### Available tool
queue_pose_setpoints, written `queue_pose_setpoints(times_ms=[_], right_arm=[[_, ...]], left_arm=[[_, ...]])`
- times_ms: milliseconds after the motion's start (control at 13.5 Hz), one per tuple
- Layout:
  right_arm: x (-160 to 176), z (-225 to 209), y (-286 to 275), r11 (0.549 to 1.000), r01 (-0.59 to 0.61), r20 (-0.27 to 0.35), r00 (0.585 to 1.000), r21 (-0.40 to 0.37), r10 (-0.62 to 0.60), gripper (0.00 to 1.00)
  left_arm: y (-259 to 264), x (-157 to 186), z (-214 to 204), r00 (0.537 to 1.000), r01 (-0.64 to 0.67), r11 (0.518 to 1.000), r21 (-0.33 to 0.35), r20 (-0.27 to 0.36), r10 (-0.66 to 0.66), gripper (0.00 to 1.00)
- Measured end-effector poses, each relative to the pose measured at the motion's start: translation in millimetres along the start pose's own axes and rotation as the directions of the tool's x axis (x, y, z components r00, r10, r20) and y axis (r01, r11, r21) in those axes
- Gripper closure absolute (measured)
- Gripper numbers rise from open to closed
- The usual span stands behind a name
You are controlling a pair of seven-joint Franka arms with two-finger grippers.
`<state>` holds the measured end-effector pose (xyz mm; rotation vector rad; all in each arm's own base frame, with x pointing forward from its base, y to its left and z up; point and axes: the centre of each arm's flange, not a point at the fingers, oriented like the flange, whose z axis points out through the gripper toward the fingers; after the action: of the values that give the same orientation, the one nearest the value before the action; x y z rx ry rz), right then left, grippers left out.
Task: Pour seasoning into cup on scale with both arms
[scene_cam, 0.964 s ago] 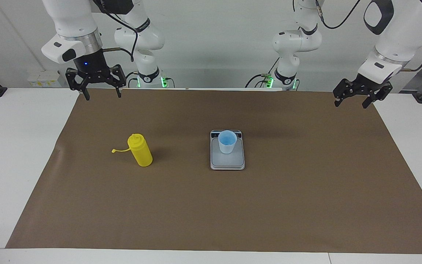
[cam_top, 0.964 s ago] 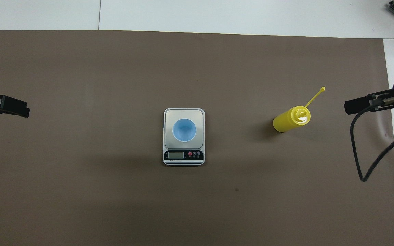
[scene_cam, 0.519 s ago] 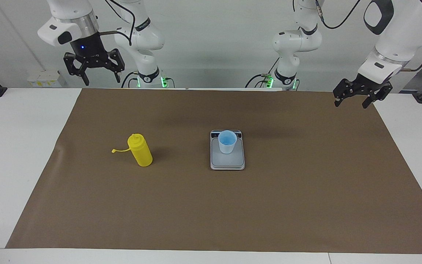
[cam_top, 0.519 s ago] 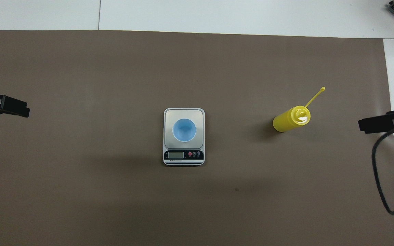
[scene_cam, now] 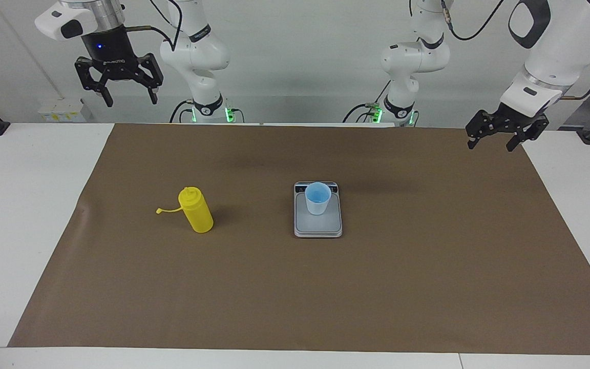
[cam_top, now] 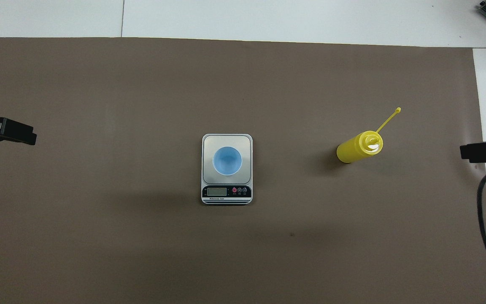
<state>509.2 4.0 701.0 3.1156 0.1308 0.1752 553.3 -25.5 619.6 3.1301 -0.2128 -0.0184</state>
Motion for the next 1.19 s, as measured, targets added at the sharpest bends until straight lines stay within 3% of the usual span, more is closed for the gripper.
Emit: queue_pose_setpoints(times_ms=[223,519,1187], right_arm=[[14.0,26.1,-1.2,0.991,-0.134,0.038,0.990,0.003,0.133,0.00],[37.3,62.4,-15.0,0.975,-0.223,0.070,0.972,0.000,0.223,0.00],[28.5,87.9,-3.1,0.975,-0.220,0.123,0.968,-0.017,0.220,0.00]], left_arm=[[0.0,0.0,0.0,1.000,0.000,1.000,0.000,0.000,0.000,0.00],[0.0,0.0,0.0,1.000,0.000,1.000,0.000,0.000,0.000,0.00],[0.0,0.0,0.0,1.000,0.000,1.000,0.000,0.000,0.000,0.00]])
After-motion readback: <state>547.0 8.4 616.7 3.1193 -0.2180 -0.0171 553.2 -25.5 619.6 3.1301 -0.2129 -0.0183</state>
